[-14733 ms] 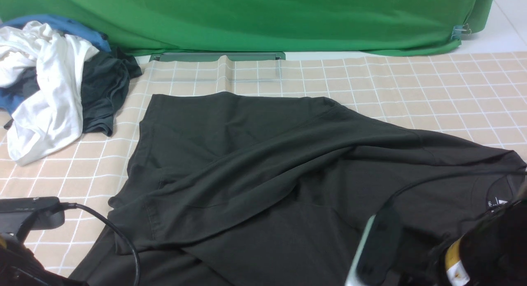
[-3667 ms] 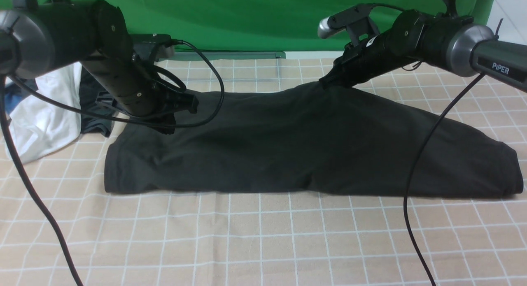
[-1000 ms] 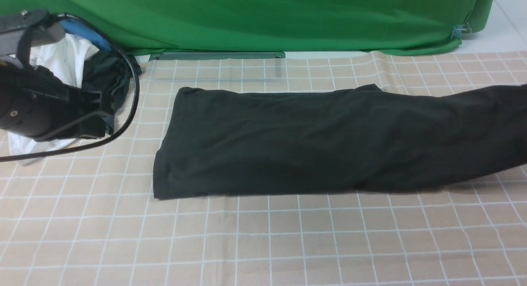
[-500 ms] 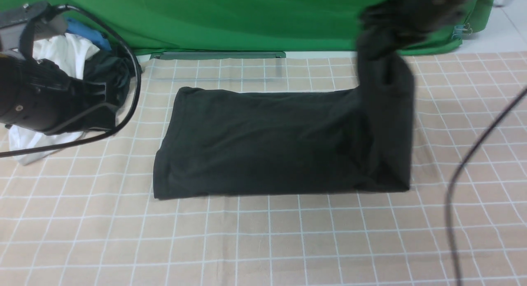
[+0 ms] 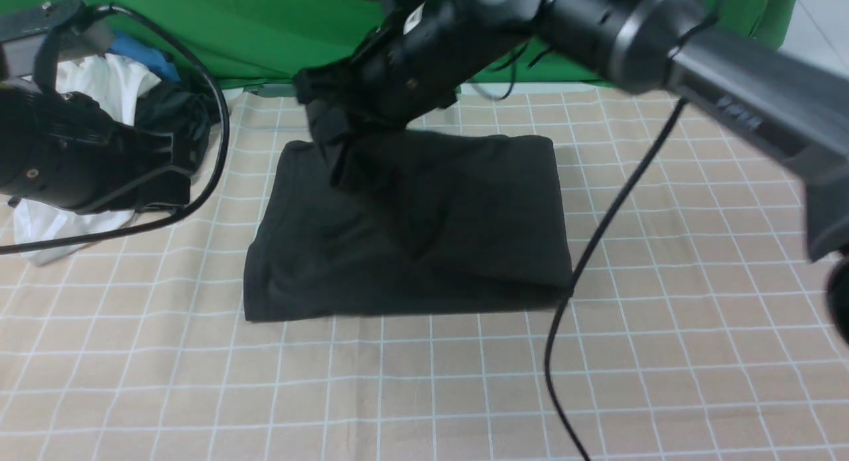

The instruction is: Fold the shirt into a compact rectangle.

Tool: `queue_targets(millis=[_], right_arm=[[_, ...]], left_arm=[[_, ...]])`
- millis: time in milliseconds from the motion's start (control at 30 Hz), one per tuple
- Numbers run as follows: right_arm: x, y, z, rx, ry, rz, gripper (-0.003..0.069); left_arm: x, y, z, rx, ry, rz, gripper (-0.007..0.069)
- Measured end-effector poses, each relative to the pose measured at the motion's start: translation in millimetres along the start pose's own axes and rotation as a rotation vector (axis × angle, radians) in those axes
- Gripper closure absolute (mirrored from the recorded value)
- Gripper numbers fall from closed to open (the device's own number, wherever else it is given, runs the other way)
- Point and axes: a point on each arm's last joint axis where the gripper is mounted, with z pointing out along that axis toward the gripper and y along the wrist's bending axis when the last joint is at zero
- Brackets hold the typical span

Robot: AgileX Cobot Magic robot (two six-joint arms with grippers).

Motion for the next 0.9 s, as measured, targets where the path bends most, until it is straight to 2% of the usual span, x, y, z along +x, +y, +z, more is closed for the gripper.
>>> queue_targets(millis=[133,267,300,333,367,433,533,600,733,800,833,900], right_arm=[[11,1,30,-0.008,-0.007,0.013,0.0556],[17,1,50,-0.016,-0.038,0.036,0.0503],[19,0,58,-0.024,-0.063,0.058,0.0419],[19,1,61,-0.028,-0.078,0.065,0.0369],[20,0,64,-0.029,-0.084,0.071,0.0349],[23,-3,72,-0.028,-0.088,0.085,0.0253],[25,-6,73,-0.023,-0.058,0.062,0.0207],[23,-7,67,-0.015,-0.020,0.005,0.0225],[3,-17,27,0.063,0.049,-0.127,0.0439],[-15,-29,-14,0.145,0.074,-0.179,0.0573],[-16,-31,-14,0.147,0.072,-0.176,0.0580],[-27,-43,-59,0.228,0.114,-0.200,0.0619]], left_arm=[[0,0,0,0.001,-0.001,-0.001,0.0606],[0,0,0,0.003,0.000,-0.001,0.0606],[1,0,0,0.005,0.006,-0.001,0.0606],[1,-1,0,0.009,0.009,-0.003,0.0606],[1,-1,0,0.011,0.011,-0.004,0.0606],[1,-1,0,0.014,0.012,-0.005,0.0606],[1,-1,0,0.014,0.007,-0.005,0.0606],[1,-1,0,0.016,0.006,-0.007,0.0606],[0,-2,0,0.018,0.005,-0.009,0.0606],[-1,-2,0,0.027,-0.007,-0.018,0.0606],[-1,-2,0,0.029,-0.009,-0.019,0.0606],[-6,-5,4,0.066,-0.035,-0.021,0.0606]])
